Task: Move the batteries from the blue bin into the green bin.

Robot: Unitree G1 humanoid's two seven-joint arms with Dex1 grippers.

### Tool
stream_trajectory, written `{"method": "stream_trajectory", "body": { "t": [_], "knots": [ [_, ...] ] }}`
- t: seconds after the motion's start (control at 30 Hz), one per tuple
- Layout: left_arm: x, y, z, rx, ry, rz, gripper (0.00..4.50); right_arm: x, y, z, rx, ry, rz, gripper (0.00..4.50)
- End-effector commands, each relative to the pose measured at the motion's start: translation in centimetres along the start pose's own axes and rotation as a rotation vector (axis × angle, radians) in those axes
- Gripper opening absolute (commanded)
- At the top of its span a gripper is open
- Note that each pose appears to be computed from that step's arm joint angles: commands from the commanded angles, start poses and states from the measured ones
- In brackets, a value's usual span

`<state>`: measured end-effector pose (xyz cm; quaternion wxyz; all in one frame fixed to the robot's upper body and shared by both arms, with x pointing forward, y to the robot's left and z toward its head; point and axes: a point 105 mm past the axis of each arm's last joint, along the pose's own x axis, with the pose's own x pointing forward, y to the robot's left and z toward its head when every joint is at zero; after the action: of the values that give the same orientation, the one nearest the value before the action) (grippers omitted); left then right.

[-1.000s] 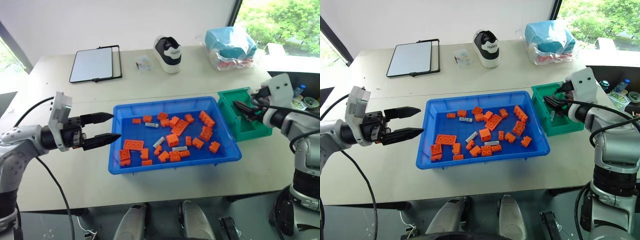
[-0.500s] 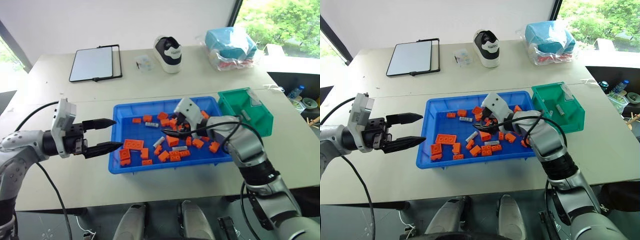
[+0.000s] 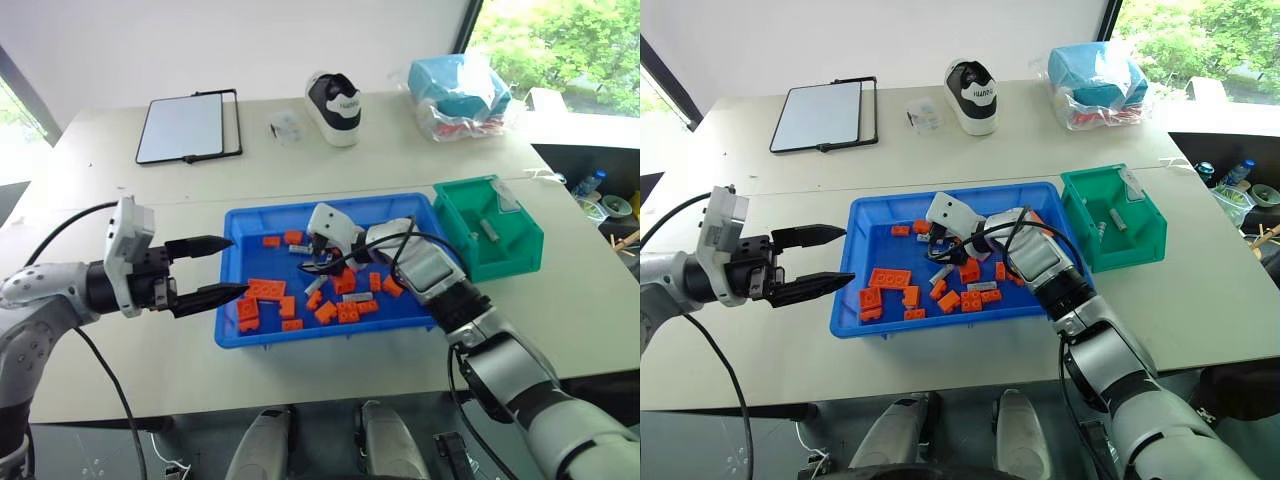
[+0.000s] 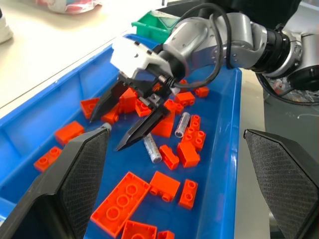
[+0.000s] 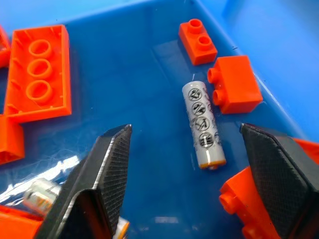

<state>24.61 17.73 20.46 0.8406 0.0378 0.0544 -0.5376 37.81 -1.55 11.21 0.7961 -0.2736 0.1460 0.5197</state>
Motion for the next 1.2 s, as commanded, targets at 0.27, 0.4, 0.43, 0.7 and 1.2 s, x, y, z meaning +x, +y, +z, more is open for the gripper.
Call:
{"method": "stream_trajectory", "body": {
  "t": [0.27, 0.4, 0.43, 0.7, 1.2],
  "knots": [
    [0.1, -0.1, 1.7, 0.054, -0.047, 0.006, 4.50, -4.6, -1.1, 5.6, 0.056, -0.206, -0.086, 0.09],
    [0.3, 0.0, 1.8, 0.052, -0.053, 0.006, 4.50, -10.9, -3.0, 7.8, 0.156, -0.325, -0.258, 0.09],
    [0.4, 0.0, 1.7, 0.051, -0.053, 0.004, 4.50, -13.1, -4.2, 6.9, 0.176, -0.311, -0.354, 0.09],
    [1.1, 0.2, 1.8, 0.049, -0.061, -0.026, 4.50, -22.7, -7.5, -3.9, 0.304, -0.001, -0.821, 0.09],
    [1.8, 0.6, 2.5, 0.063, -0.071, -0.052, 4.50, -16.2, -1.9, 2.1, 0.087, -0.225, -0.393, 3.51]
  ]
}}
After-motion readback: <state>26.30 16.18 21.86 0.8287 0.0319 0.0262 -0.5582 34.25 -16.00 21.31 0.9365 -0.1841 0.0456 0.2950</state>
